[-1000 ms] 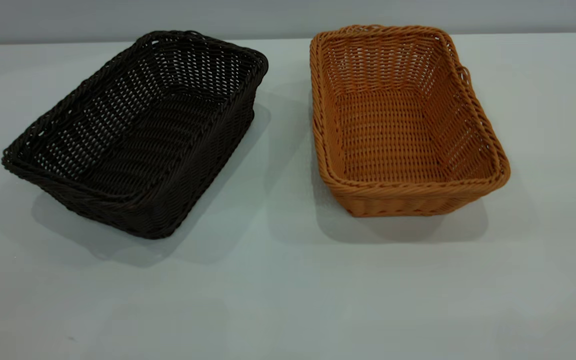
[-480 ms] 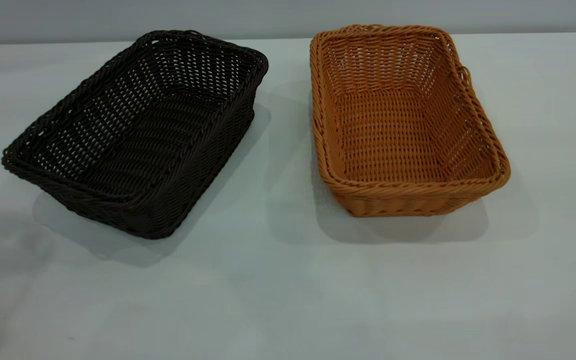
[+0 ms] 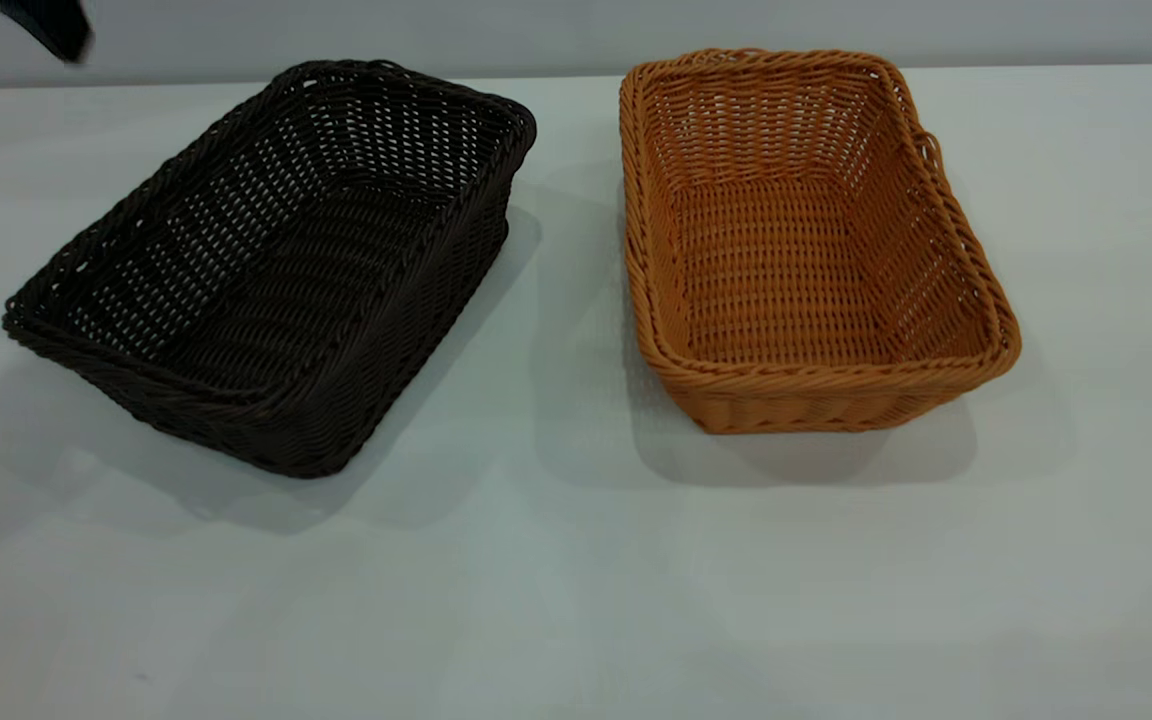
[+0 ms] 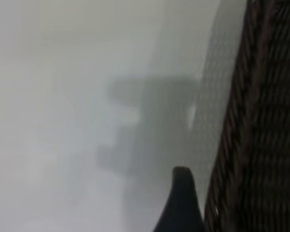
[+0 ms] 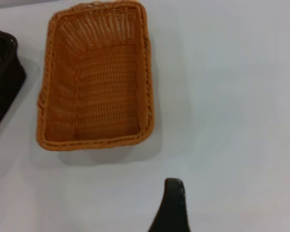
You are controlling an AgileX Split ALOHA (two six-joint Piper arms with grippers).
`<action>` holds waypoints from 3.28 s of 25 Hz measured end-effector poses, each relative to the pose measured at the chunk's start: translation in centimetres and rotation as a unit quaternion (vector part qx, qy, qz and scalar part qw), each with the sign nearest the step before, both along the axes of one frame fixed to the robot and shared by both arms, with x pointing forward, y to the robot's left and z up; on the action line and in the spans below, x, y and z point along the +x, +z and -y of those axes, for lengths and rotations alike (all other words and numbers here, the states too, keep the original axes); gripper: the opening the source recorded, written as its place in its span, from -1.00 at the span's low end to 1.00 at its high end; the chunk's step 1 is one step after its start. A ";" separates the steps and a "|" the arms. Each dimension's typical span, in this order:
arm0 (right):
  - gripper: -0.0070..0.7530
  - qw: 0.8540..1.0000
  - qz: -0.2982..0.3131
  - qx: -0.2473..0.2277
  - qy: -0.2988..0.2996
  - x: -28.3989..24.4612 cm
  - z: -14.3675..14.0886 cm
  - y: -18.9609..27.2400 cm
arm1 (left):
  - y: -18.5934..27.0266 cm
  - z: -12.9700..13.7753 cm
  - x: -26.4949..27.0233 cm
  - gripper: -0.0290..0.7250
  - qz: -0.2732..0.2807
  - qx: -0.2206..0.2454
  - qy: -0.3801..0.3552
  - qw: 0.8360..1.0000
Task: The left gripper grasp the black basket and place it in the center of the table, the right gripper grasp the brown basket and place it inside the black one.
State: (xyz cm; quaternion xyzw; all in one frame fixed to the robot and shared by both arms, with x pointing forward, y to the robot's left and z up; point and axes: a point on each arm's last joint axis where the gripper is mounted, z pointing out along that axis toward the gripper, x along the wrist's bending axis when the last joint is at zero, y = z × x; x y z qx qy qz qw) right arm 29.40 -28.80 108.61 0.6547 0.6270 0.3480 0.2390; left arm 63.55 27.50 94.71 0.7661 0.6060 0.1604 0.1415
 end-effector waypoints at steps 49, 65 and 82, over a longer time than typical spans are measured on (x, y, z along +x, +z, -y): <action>0.53 0.865 -0.341 0.348 -0.117 22.2 -5.1 -24.9 | -8.5 2.6 4.8 -0.71 0.036 -0.003 -0.087 0.996; -0.14 0.811 -0.379 0.412 -0.171 25.0 -5.8 -30.7 | -8.2 2.6 4.9 -0.71 0.044 0.003 -0.096 0.994; -0.77 0.817 -0.217 0.507 -0.171 33.2 5.5 -26.6 | -8.0 4.9 4.2 -0.71 0.027 0.052 -0.239 0.969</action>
